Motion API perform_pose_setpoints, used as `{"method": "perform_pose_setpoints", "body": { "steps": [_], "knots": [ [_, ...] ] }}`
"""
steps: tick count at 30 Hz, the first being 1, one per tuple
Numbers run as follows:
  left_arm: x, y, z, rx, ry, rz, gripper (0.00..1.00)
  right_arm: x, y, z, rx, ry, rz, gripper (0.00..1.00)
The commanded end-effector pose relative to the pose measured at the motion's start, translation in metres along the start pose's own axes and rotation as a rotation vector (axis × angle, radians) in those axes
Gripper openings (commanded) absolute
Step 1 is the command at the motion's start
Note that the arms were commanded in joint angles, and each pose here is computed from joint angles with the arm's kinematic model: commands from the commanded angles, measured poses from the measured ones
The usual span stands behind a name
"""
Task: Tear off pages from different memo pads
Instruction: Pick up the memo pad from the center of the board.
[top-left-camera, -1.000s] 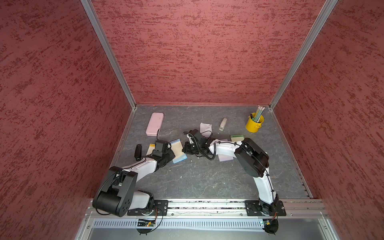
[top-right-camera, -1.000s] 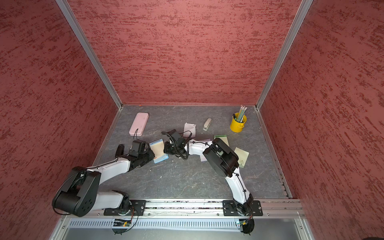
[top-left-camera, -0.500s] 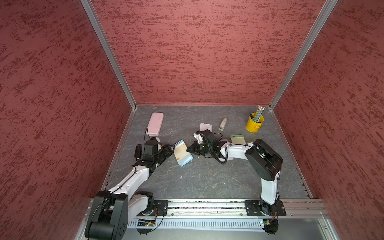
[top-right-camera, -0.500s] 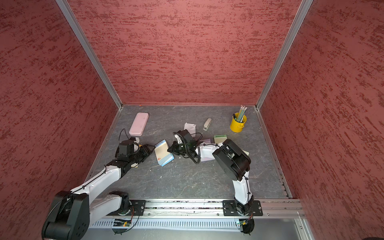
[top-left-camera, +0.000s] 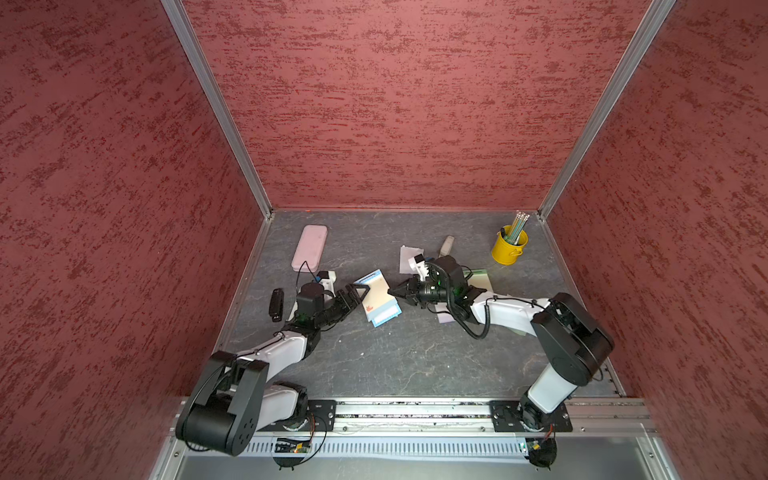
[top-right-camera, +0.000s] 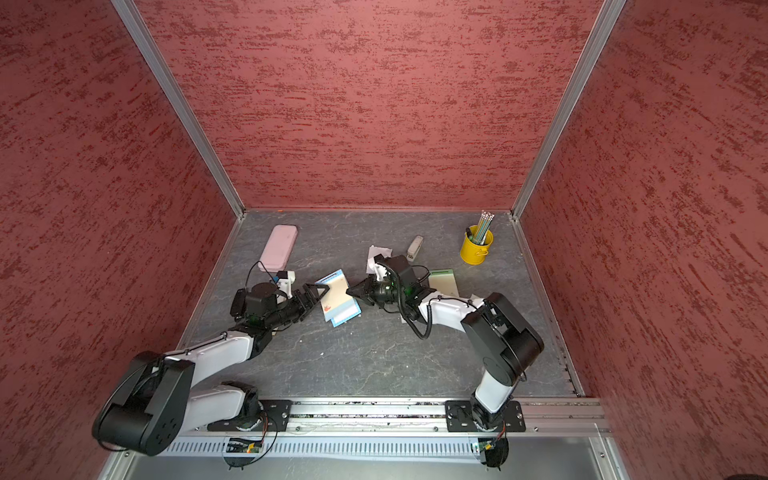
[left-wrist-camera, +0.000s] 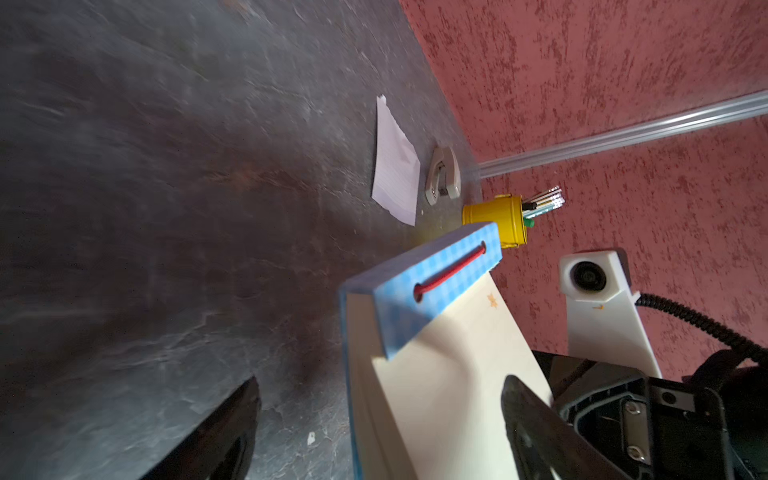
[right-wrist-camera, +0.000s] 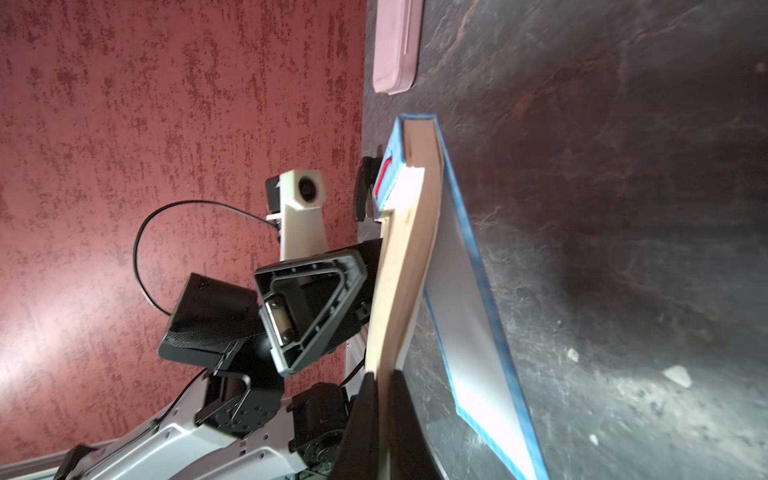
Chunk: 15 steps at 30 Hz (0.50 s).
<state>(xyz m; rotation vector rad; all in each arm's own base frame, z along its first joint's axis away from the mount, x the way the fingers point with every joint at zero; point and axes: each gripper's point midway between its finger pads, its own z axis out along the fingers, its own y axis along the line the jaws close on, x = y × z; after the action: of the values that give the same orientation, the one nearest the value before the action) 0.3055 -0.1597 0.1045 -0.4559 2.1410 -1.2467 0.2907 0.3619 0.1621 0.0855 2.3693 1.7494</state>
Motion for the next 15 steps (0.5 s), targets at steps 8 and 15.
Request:
{"method": "perform_pose_setpoints", "body": {
  "steps": [8, 15],
  "knots": [
    [-0.029, -0.062, -0.003, 0.240, -0.073, 0.074, 0.76, 0.020, 0.029, -0.019, -0.086, 0.052, -0.013, 0.00],
    [-0.028, -0.069, -0.005, 0.265, -0.016, 0.075, 0.45, 0.022, 0.017, -0.025, -0.061, 0.037, -0.006, 0.00]
  ]
}}
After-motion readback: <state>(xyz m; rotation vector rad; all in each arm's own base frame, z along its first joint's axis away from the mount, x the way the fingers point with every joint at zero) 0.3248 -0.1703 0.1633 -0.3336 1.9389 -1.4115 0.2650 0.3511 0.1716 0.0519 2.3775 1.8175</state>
